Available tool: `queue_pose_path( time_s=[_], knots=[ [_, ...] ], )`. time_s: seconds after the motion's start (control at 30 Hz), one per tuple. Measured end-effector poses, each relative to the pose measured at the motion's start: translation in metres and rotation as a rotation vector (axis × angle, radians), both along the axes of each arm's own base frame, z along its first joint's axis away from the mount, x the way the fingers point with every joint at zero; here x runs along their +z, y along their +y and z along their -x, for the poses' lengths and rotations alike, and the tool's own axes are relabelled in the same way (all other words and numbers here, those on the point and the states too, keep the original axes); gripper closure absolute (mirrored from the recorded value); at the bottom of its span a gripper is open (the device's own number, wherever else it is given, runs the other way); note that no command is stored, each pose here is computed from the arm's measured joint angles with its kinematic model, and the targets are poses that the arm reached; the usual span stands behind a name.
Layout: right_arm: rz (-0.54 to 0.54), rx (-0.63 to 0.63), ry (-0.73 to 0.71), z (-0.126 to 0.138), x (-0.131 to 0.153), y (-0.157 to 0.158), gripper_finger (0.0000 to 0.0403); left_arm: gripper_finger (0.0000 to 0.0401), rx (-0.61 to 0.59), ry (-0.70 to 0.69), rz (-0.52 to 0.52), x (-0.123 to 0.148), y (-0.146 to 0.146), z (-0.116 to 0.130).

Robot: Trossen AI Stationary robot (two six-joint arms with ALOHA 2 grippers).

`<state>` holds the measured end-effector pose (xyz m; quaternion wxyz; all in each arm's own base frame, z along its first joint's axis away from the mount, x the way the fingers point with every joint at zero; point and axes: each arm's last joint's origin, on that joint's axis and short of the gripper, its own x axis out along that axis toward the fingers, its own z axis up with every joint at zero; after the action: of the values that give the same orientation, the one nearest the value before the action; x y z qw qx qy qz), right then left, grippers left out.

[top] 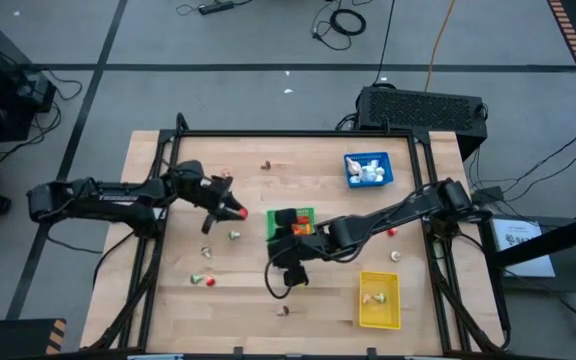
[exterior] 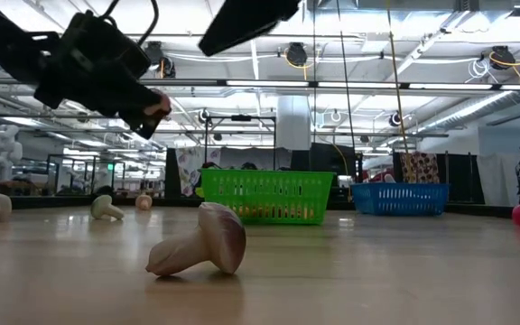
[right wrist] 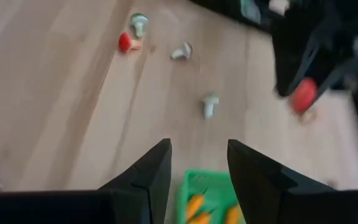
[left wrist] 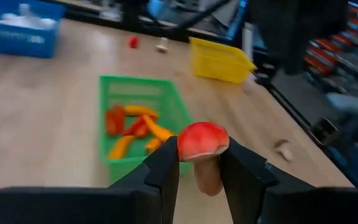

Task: Sort produce into baskets
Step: Put the orange mushroom into the yellow bin

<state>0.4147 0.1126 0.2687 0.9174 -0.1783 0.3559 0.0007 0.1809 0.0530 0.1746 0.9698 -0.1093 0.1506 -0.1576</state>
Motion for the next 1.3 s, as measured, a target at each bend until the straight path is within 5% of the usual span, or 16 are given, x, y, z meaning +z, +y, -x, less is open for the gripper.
queue_pose_path(
  time_s=[0.27, 0.8, 1.3],
  knots=[
    [0.248, 0.214, -0.139, -0.013, 0.011, 0.003, 0.0255, 0.0290, -0.098, -0.060, -0.057, 0.003, -0.013, -0.004],
    [0.303, 0.206, -0.181, -0.024, 0.012, -0.018, 0.0252, 0.0290, -0.221, -0.256, -0.086, 0.027, -0.036, -0.014],
    [0.347, 0.211, -0.222, -0.030, 0.012, -0.022, 0.0175, 0.0289, -0.200, -0.257, -0.093, 0.028, -0.037, -0.015]
  ],
)
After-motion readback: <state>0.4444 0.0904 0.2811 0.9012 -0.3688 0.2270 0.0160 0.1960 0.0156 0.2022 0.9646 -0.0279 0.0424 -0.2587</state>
